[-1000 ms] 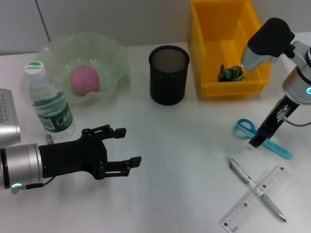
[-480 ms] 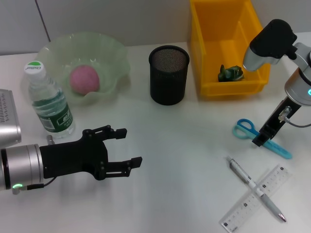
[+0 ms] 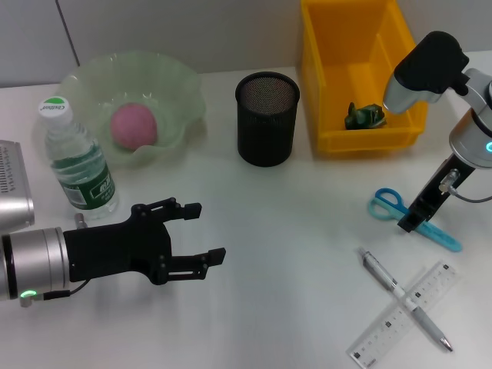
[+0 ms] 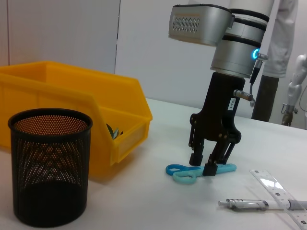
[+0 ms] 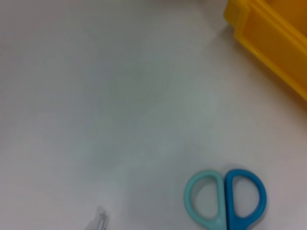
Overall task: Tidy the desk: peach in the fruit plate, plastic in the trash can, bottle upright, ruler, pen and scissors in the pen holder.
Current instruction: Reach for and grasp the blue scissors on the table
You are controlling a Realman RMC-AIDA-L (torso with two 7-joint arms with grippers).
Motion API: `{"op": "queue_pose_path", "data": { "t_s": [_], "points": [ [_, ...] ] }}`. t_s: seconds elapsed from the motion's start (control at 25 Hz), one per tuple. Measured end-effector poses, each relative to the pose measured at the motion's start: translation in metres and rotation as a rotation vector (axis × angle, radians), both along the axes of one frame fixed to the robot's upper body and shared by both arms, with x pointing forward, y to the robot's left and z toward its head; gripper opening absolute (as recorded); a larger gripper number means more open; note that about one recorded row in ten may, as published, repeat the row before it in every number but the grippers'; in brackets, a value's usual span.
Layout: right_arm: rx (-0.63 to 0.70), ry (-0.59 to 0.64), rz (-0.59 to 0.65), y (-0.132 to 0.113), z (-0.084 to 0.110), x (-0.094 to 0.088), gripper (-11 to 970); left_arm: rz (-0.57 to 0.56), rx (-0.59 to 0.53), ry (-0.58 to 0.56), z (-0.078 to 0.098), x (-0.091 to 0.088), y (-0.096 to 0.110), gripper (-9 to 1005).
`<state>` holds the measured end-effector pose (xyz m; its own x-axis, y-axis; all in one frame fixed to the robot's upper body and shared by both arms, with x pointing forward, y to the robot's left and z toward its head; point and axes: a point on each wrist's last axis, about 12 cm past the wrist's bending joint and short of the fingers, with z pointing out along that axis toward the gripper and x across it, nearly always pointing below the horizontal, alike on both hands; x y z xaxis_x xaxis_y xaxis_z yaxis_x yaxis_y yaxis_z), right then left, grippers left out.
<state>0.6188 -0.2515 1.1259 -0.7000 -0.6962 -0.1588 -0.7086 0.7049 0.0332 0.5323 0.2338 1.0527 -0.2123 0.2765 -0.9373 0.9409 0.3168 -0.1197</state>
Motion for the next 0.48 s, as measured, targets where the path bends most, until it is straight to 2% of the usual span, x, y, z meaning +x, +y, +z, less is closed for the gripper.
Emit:
{"op": "queue_pose_path", "data": {
  "t_s": [0.48],
  "points": [
    [0.001, 0.003, 0.001, 0.0006, -0.0008, -0.0007, 372, -0.001, 0.000, -0.001, 0.0000, 0.0000, -0.0001, 861]
  ]
}}
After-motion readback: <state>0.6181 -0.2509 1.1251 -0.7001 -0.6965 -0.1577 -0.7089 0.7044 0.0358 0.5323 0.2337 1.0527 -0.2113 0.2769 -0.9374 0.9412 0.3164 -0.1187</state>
